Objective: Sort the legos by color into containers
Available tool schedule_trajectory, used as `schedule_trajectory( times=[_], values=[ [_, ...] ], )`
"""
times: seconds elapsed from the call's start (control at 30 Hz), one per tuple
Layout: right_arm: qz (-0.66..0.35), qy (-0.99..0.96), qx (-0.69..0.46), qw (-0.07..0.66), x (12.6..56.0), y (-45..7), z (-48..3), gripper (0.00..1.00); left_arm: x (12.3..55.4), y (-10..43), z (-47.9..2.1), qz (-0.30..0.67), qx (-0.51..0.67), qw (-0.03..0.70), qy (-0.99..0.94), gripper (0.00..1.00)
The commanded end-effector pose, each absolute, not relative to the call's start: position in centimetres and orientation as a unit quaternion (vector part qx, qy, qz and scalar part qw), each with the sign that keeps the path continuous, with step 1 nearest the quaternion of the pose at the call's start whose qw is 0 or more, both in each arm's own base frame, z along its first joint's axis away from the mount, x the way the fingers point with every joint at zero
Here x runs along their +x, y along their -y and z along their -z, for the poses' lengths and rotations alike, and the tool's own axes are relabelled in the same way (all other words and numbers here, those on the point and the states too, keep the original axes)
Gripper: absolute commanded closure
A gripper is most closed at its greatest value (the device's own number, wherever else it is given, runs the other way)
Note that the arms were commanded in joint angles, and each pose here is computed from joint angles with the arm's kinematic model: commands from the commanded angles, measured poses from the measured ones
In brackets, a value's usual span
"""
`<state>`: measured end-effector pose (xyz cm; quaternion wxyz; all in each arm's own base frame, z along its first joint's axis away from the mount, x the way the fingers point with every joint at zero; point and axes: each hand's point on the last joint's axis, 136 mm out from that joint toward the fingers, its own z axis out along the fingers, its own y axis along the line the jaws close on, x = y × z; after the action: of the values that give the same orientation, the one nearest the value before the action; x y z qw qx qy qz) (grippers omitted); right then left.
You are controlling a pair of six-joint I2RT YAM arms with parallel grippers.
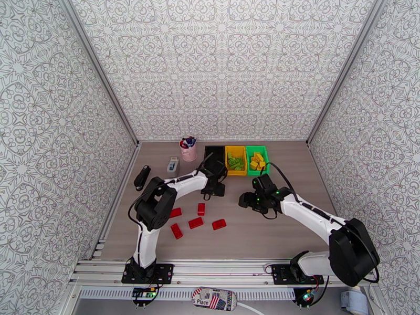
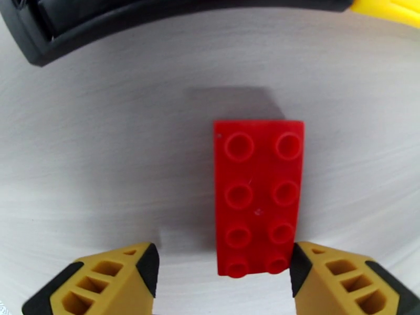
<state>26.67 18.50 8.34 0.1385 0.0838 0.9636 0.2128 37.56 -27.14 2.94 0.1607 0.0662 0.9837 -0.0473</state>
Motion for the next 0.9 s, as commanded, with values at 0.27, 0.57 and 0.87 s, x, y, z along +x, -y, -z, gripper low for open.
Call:
schedule_trajectory(
  times=[0.27, 0.57, 0.87],
  values=[
    [-0.215, -0.963, 0.08, 0.144, 27.0, -18.7, -8.8, 0.3, 39.1, 28.0, -1.9, 0.048, 0.076, 0.153, -0.984, 0.46],
    [-0.236, -0.959, 0.07, 0.143, 27.2, -19.6, -9.3, 0.32, 38.9, 27.9, -3.5, 0.049, 0.073, 0.17, -0.982, 0.63],
    [-0.341, -0.928, 0.034, 0.149, 28.5, -23.9, -12.3, 0.34, 40.0, 27.1, -9.8, 0.117, 0.045, 0.221, -0.967, 0.64]
  ],
)
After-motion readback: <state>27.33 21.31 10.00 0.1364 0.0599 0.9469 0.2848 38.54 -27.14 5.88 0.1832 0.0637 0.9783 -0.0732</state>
